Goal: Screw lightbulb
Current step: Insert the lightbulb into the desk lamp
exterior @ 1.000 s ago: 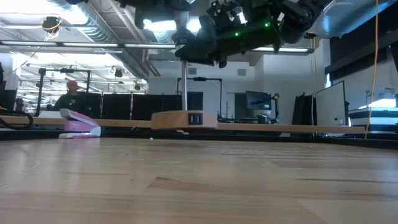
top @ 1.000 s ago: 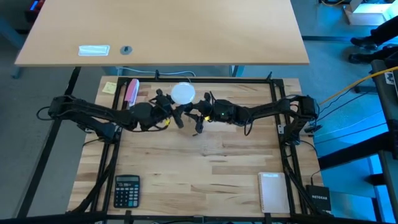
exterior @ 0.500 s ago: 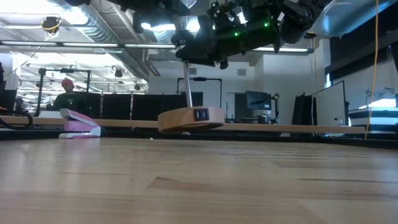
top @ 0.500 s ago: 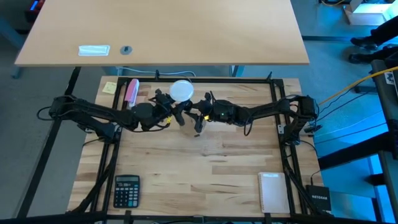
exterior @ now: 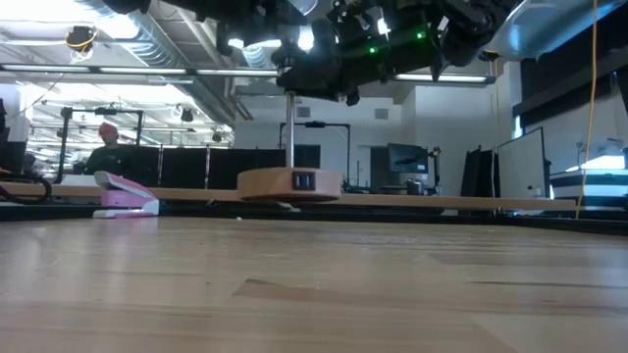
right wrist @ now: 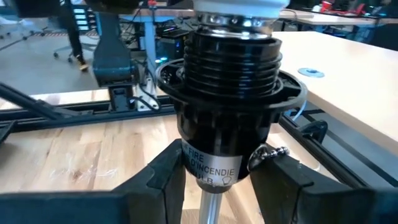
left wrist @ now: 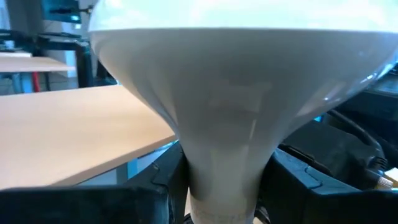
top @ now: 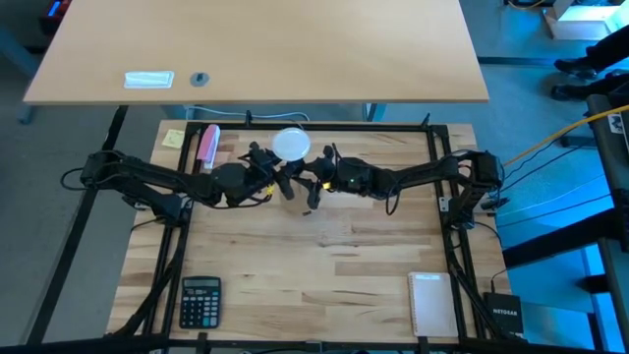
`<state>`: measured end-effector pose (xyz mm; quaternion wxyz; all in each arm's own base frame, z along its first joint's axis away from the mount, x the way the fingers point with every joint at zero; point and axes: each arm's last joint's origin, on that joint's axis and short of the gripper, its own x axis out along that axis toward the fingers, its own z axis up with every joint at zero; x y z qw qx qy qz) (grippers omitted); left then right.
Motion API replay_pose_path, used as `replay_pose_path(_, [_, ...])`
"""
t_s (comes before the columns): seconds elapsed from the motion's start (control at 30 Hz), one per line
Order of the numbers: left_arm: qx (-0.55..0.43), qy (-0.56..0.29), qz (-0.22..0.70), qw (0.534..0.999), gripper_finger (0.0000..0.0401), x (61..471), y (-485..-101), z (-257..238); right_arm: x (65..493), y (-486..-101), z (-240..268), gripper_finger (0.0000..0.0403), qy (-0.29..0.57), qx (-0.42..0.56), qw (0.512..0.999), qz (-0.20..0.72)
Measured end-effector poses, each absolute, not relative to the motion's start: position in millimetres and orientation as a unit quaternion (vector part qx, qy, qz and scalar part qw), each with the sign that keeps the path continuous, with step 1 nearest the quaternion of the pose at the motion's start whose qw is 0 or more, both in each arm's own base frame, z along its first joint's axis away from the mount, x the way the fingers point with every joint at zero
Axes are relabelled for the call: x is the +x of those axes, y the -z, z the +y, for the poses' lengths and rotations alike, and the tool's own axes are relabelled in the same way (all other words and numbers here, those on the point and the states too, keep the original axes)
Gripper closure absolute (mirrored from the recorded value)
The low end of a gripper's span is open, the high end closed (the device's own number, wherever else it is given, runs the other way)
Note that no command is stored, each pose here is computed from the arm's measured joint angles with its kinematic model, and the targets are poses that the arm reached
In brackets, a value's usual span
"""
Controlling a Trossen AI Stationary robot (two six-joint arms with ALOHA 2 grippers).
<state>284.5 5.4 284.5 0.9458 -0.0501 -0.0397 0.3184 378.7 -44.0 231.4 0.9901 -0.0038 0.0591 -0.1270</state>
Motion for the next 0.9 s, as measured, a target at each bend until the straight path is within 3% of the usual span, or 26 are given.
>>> replay_pose_path(0.47, [-0.03,-0.142,-0.029,0.989,0.0259,283.3,-291.1,-5.1,364.6,-257.0,-31.4,0.0252,-0.055,-0.007,0.997,0.057])
replay_pose_path(0.9, [-0.026,-0.012,0.023,0.999,0.026,285.9,-286.2,-10.7,361.6,-254.2,-21.9,0.0256,-0.197,0.01,0.978,0.074])
